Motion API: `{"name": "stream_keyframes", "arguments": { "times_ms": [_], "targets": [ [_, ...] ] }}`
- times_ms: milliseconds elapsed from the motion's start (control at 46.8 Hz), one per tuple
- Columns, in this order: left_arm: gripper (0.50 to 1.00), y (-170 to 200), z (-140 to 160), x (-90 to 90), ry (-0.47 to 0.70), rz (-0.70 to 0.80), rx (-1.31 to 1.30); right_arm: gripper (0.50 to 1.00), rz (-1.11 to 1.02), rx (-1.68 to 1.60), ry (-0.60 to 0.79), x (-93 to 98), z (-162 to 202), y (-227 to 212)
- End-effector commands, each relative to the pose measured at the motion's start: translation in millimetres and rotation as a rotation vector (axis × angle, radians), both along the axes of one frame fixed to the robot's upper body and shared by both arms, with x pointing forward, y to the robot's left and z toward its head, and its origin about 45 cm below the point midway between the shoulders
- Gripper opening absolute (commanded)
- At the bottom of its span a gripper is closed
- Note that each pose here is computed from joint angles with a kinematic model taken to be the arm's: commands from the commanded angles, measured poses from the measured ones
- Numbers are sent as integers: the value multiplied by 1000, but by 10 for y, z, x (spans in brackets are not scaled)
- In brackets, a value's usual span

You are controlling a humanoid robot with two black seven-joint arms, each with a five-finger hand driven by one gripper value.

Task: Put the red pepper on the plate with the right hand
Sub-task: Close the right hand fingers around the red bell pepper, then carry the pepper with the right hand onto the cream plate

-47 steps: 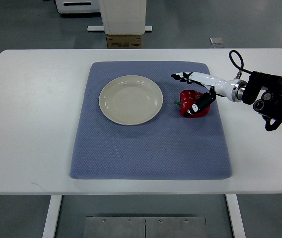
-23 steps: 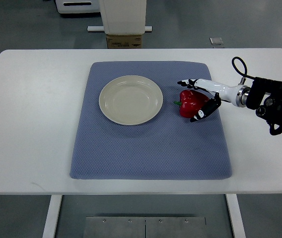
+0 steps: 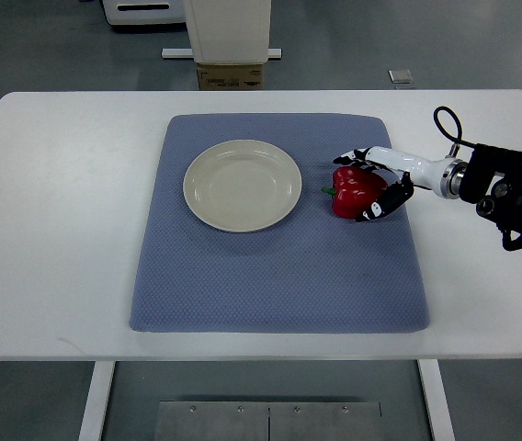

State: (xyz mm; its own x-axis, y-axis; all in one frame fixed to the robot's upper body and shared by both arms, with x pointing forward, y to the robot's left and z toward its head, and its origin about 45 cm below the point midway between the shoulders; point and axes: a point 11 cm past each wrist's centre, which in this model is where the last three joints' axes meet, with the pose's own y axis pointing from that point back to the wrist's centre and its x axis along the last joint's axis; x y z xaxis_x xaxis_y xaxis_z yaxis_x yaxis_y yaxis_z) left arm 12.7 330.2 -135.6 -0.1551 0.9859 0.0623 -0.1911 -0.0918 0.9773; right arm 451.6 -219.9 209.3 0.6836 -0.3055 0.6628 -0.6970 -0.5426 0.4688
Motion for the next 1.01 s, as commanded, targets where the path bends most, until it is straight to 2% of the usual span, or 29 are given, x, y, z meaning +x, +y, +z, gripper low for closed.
{"name": "stream_keyframes", "arguments": {
  "times_ms": [0, 86, 299, 406, 471, 749, 984],
  "targets": [
    [1000, 0, 0, 1, -1, 0, 0, 880, -1, -1, 0, 1, 0, -5],
    [1000, 0, 0, -1, 1, 0, 0, 860, -3, -1, 0, 3, -7, -8],
    [1000, 0, 0, -1, 1, 0, 0, 740, -3, -1, -1, 6, -7, -8],
    [1000, 0, 0, -1, 1, 0, 0, 609, -3, 0, -4, 11, 3, -13],
    [1000, 0, 0, 1, -1, 0, 0, 500, -4, -1, -3, 11, 3, -20],
    [1000, 0, 0, 1, -1, 0, 0, 500, -13, -17, -29, 95, 150, -6],
    [1000, 0, 0, -1, 1, 0, 0, 500, -14, -25, -79, 228, 431, 109]
  ]
}}
